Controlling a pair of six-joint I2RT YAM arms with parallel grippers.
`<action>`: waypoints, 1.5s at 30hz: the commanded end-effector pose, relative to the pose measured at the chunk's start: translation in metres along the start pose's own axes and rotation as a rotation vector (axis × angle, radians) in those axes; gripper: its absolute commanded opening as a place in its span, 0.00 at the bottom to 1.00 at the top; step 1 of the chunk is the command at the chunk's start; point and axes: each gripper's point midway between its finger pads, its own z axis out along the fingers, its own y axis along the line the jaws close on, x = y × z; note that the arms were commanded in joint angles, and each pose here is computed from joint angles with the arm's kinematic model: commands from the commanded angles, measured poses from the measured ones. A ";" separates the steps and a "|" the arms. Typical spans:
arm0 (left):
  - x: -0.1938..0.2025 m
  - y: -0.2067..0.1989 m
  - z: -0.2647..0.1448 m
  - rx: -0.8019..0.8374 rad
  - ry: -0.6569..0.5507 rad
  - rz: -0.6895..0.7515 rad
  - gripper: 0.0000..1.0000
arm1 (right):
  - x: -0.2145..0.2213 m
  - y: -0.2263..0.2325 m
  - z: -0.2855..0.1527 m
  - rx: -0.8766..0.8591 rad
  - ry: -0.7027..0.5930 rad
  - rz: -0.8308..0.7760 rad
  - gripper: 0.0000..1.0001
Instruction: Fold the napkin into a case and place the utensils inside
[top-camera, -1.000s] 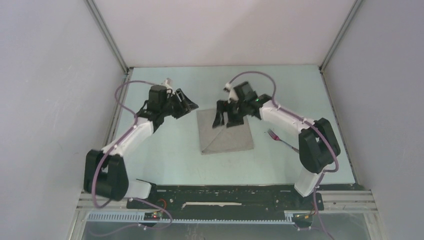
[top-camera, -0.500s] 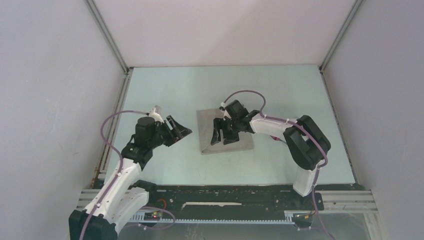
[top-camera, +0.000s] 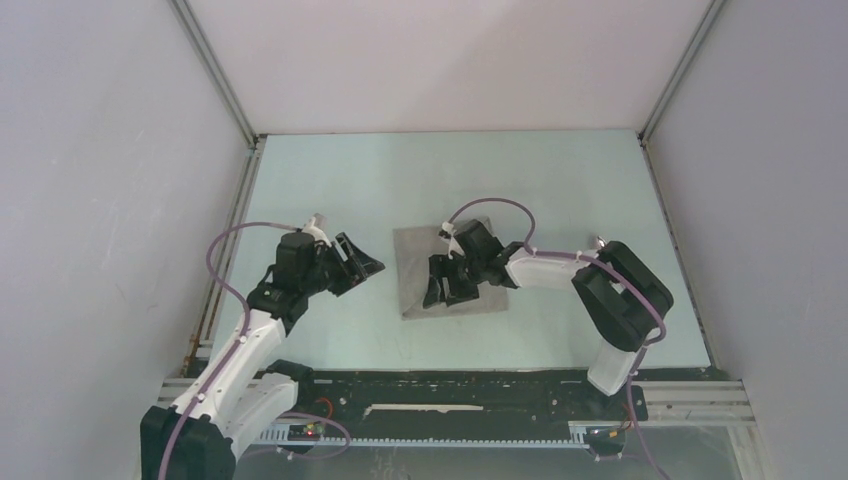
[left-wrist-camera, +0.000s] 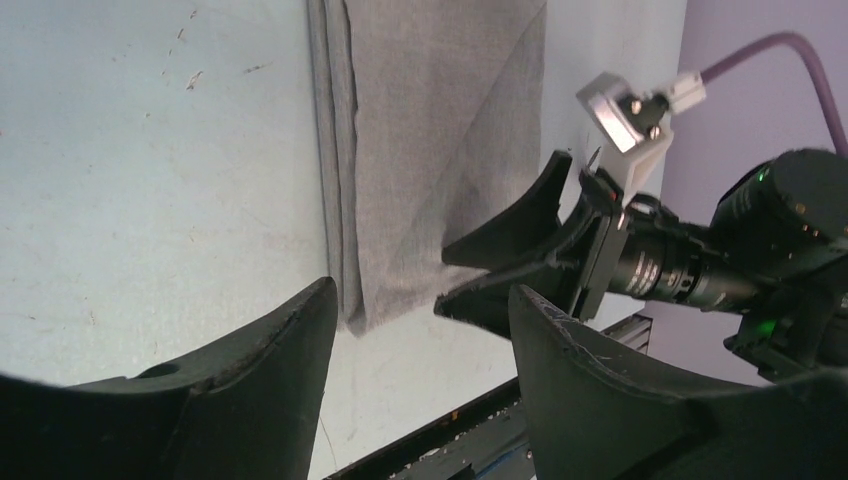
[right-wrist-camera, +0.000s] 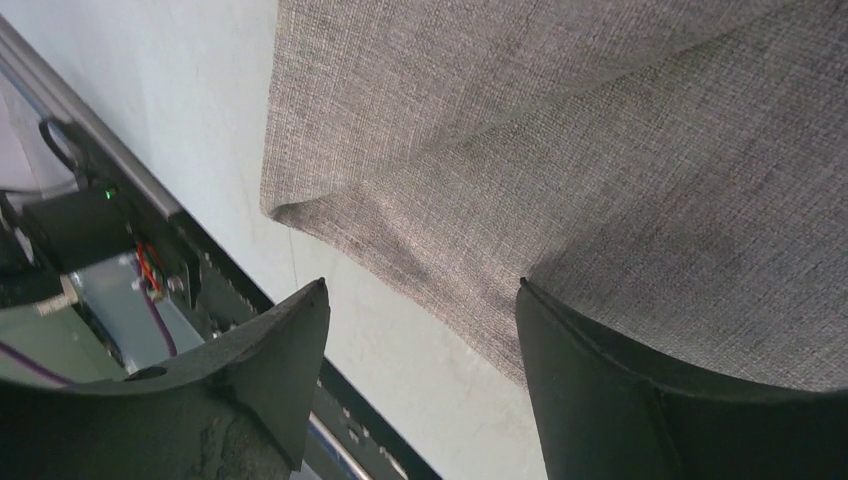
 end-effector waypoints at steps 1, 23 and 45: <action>-0.016 -0.018 -0.005 0.051 -0.040 0.029 0.69 | 0.087 -0.036 -0.011 0.119 0.225 0.005 0.78; -0.023 -0.019 -0.012 0.038 -0.061 0.087 0.69 | 0.046 0.060 -0.065 0.276 0.015 -0.211 0.77; -0.024 0.006 -0.014 0.000 -0.076 0.061 0.69 | 0.065 0.051 -0.023 0.624 0.110 -0.429 0.53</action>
